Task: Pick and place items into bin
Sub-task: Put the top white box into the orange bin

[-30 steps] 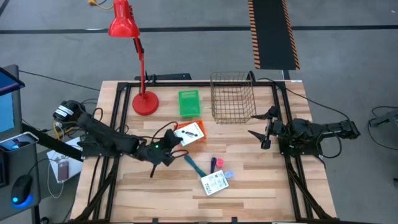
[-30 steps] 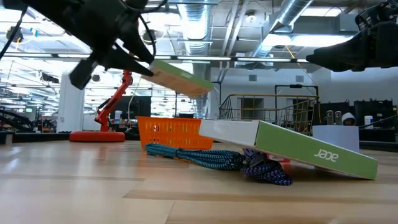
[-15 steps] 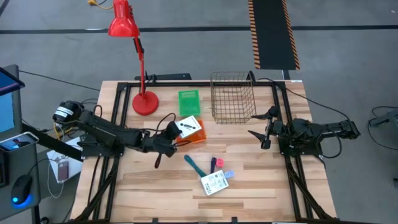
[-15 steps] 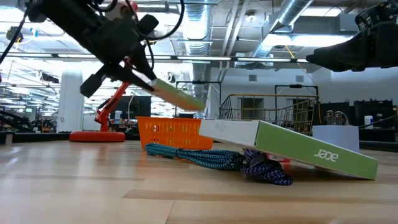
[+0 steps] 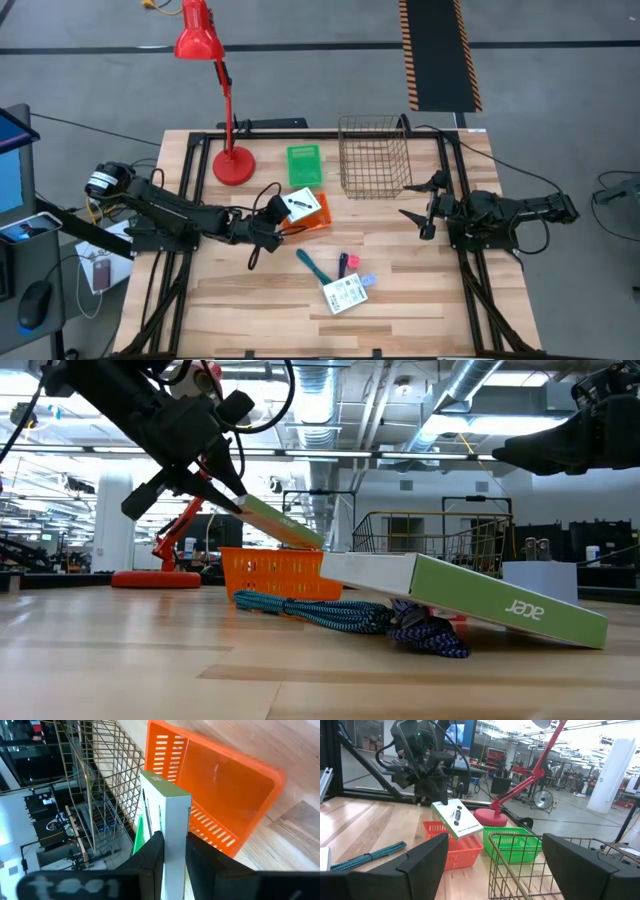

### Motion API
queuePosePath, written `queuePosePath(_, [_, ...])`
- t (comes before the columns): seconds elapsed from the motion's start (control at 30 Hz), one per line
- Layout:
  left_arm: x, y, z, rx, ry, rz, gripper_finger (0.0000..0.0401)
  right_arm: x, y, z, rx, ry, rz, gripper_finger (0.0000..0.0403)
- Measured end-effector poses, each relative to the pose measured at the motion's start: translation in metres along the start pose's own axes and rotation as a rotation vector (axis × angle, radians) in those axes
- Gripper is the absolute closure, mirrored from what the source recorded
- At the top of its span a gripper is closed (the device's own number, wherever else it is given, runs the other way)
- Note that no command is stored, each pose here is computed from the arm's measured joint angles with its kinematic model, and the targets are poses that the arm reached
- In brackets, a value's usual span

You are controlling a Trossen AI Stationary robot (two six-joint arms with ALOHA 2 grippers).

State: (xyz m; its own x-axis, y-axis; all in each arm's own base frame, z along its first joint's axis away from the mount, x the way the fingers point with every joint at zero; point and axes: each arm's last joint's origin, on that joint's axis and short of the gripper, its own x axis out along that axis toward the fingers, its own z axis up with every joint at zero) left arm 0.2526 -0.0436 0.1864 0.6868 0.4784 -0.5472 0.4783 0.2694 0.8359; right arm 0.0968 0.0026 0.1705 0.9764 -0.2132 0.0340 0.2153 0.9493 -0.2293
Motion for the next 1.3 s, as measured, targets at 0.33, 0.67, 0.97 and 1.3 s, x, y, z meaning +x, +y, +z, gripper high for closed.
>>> queuePosePath(0.33, [-0.0026, -0.0019, 0.0038, 0.052, -0.036, -0.011, 0.0348, 0.0, 0.0, 0.0, 0.0, 0.0, 0.0, 0.0085])
queuePosePath(0.67, [-0.0027, -0.0019, 0.0039, 0.059, -0.04, -0.013, 0.0348, 0.0, 0.0, -0.0001, 0.0, 0.0, 0.0, 0.0085])
queuePosePath(0.97, [-0.0027, -0.0019, 0.004, 0.059, -0.04, -0.013, 0.031, 0.0, 0.0, 0.0, 0.0, 0.0, 0.0, 0.0085])
queuePosePath(1.3, [-0.0027, -0.0019, 0.004, 0.059, -0.041, -0.013, 0.0298, 0.0, 0.0, -0.0001, 0.0, 0.0, 0.0, 0.0085])
